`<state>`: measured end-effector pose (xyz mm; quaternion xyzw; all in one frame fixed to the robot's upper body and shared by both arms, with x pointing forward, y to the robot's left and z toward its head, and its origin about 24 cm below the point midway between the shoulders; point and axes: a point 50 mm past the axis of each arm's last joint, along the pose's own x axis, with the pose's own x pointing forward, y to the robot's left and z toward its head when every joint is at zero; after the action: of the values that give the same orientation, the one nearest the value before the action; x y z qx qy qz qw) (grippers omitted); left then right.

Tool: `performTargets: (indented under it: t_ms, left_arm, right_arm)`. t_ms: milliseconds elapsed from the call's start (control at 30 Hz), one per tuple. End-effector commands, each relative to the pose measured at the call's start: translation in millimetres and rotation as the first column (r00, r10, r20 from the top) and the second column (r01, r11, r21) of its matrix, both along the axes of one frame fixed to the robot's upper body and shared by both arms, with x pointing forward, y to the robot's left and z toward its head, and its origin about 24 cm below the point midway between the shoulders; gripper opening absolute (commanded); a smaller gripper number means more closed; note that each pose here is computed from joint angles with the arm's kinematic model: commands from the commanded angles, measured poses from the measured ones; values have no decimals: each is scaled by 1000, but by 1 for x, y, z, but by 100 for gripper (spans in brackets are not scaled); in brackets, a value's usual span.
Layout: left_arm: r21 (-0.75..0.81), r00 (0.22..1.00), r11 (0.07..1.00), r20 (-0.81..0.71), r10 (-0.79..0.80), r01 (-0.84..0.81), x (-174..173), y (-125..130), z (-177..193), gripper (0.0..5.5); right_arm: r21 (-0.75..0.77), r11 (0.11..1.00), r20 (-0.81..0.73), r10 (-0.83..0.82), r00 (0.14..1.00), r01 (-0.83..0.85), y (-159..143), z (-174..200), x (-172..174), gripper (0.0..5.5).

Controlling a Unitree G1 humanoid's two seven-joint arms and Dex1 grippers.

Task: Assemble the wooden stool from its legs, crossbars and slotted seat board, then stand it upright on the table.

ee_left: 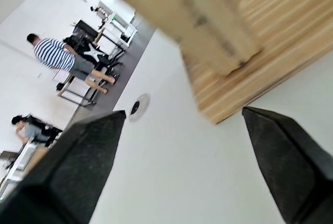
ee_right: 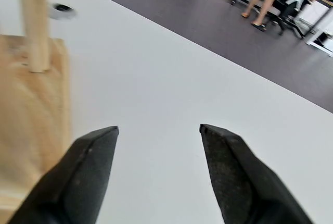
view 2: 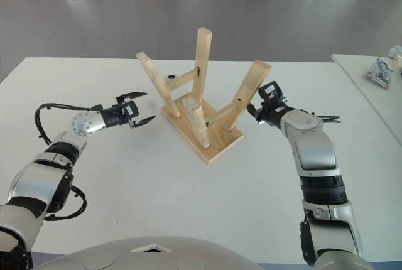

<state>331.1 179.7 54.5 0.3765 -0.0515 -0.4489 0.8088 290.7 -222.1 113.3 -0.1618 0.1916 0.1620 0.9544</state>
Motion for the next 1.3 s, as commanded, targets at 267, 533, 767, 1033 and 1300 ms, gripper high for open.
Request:
performTargets:
  t_ms: [267,533,767,1033,1300]
  left_arm:
    - [-32,982,988,-114,-153,150,22,-35,30,414]
    - [24,948,976,-243,-205,218,8,-9,15,414]
    - [-118,893,923,-235,-384,366,-14,-19,8,414]
    - [-148,916,940,-220,-336,309,-13,-13,10,414]
    - [-189,922,943,-229,-312,272,-20,-9,3,414]
  right_arm:
    - [11,1000,-7,29,1000,-29,15,-4,-3,294]
    - [4,999,-8,42,999,-42,18,-7,-4,294]
    - [12,993,-138,121,983,-121,-10,-5,-37,294]
    - [185,965,-154,215,964,-185,14,-7,-34,294]
    - [224,969,-108,129,986,-103,28,-21,-5,294]
